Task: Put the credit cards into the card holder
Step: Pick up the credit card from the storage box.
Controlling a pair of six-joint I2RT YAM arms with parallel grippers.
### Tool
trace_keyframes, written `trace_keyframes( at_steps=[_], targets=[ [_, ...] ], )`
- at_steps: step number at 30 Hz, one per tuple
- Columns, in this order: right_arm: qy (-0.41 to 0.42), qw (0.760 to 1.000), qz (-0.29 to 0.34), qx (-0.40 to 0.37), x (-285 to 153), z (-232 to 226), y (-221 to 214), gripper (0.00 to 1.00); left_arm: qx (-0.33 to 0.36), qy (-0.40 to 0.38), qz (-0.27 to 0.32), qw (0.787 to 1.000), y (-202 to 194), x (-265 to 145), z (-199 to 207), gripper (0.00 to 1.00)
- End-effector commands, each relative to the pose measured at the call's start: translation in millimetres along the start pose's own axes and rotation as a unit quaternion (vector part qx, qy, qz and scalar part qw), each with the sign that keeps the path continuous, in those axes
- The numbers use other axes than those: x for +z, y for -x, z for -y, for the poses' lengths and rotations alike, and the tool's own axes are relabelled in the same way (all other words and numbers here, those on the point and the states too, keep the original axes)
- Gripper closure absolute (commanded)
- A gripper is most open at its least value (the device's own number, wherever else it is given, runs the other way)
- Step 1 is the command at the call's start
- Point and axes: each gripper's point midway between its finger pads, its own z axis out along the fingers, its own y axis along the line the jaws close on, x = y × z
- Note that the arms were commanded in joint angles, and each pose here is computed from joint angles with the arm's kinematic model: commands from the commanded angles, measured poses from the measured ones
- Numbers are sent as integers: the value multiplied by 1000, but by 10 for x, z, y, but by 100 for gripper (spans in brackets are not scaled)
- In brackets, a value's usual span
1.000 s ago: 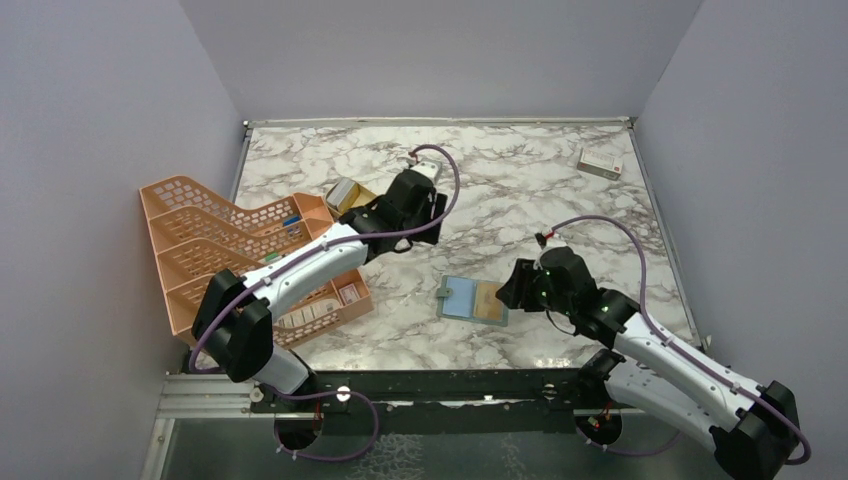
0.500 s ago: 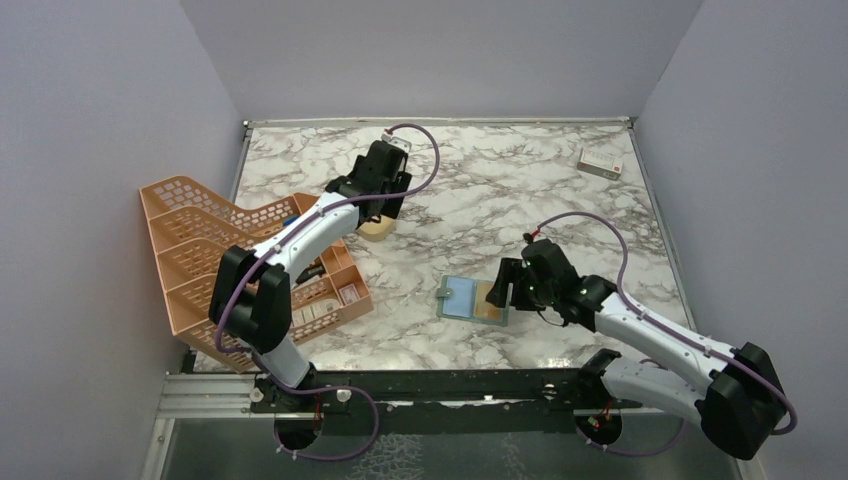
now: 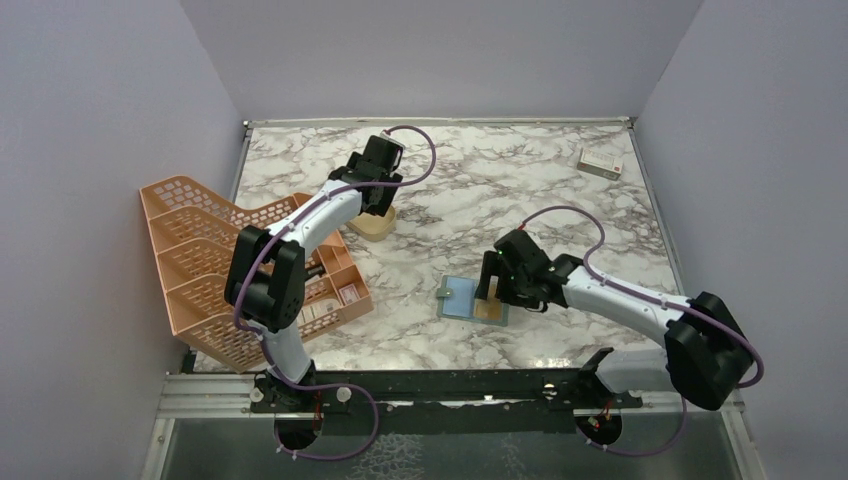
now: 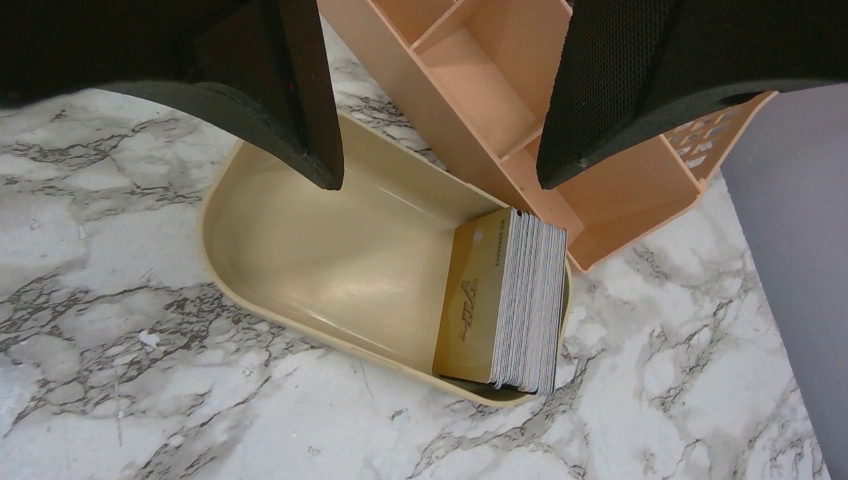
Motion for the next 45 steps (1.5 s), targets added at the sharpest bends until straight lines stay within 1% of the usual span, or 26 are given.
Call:
trace_keyframes(
  at_steps=[1,7,9,11,16,22,24,26,28,31,34,35,39,41,45],
  targets=[
    [-57,998,8,10,60,15,92,11,16,23,-6,1000,-4,-6,-123,27],
    [-125,992,-20,-15,242,106,-44,12,17,20,-16,1000,-78,44,-95,27],
    [-140,990,-20,-22,262,150,-65,14,18,17,-18,1000,-87,54,-80,27],
    [-141,990,-16,-26,264,168,-69,17,17,17,-18,1000,-88,57,-76,27],
    [-113,993,-3,-33,268,121,-55,34,20,14,-18,1000,-91,57,-76,27],
    [-111,993,-9,-36,287,134,-89,39,33,-7,-15,999,-98,62,-17,28],
    [-106,994,-8,-36,276,116,-83,39,38,-15,-8,999,-68,56,6,29],
    [-100,994,-6,-36,251,79,-60,34,44,-18,-6,999,-58,61,13,29],
    [-91,995,-3,-36,207,33,-28,27,53,-20,-15,998,-148,104,38,30],
    [-77,996,4,-35,121,-33,22,23,64,-27,-15,997,-136,146,73,32],
    [-59,998,14,-36,31,-89,70,22,77,-7,-28,997,-181,211,20,33],
    [-52,998,19,-36,-3,-109,89,22,78,8,-24,997,-104,220,-38,33],
    [-15,998,34,-44,-126,-208,143,23,90,58,-34,994,-71,343,-216,33],
    [23,997,42,-55,-167,-311,154,23,96,66,-35,993,-21,413,-242,33],
    [49,995,61,-57,-289,-357,201,23,111,85,-51,989,-48,530,-320,34]
  ],
)
